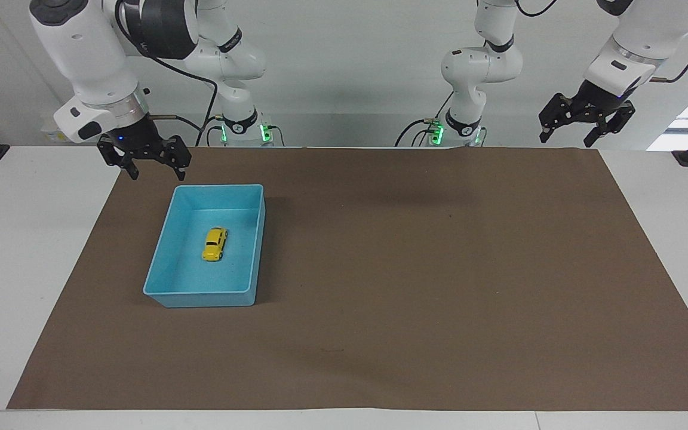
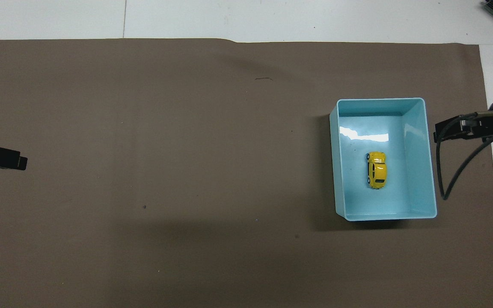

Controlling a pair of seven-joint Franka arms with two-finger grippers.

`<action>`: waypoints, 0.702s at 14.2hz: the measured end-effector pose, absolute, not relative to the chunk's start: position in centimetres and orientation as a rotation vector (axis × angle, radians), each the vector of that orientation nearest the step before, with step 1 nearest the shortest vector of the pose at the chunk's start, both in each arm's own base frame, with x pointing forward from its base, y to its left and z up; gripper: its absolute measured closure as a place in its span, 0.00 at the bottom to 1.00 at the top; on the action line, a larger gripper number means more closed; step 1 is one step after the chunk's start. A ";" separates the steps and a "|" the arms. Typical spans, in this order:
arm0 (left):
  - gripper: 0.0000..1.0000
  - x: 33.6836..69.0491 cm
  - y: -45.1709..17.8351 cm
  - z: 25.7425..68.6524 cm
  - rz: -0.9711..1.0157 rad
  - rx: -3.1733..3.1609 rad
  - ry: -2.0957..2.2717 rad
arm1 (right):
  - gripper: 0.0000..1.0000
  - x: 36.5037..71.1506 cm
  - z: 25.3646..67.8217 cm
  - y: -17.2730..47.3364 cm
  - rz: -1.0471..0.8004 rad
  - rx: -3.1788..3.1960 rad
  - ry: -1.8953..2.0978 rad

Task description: Wind up and store yellow beetle car

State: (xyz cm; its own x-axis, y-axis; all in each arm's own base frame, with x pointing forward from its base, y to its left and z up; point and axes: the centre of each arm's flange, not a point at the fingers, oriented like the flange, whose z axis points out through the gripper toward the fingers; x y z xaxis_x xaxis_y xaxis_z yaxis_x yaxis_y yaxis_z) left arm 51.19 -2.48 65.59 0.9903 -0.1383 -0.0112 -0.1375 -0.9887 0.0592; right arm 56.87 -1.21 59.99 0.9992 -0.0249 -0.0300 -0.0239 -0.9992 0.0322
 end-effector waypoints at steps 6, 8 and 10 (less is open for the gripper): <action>0.00 51.2 -2.5 65.6 -0.024 3.076 -0.213 | 0.00 55.8 62.1 -1.7 -0.108 3.098 -0.211; 0.00 51.2 -2.5 65.6 -0.024 3.076 -0.213 | 0.00 55.4 62.9 -1.9 -0.105 3.101 -0.251; 0.00 51.2 -2.5 65.6 -0.024 3.076 -0.213 | 0.00 54.9 63.3 -2.2 -0.136 3.098 -0.262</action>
State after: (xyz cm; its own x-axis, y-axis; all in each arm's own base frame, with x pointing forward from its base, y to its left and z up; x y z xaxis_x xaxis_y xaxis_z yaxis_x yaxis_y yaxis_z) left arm 51.19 -2.48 65.59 0.9903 -0.1382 -0.0113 -0.1373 -0.9888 0.0592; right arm 54.92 -2.19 63.31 0.9820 -0.1690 -0.0845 -0.1665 -0.9854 0.0364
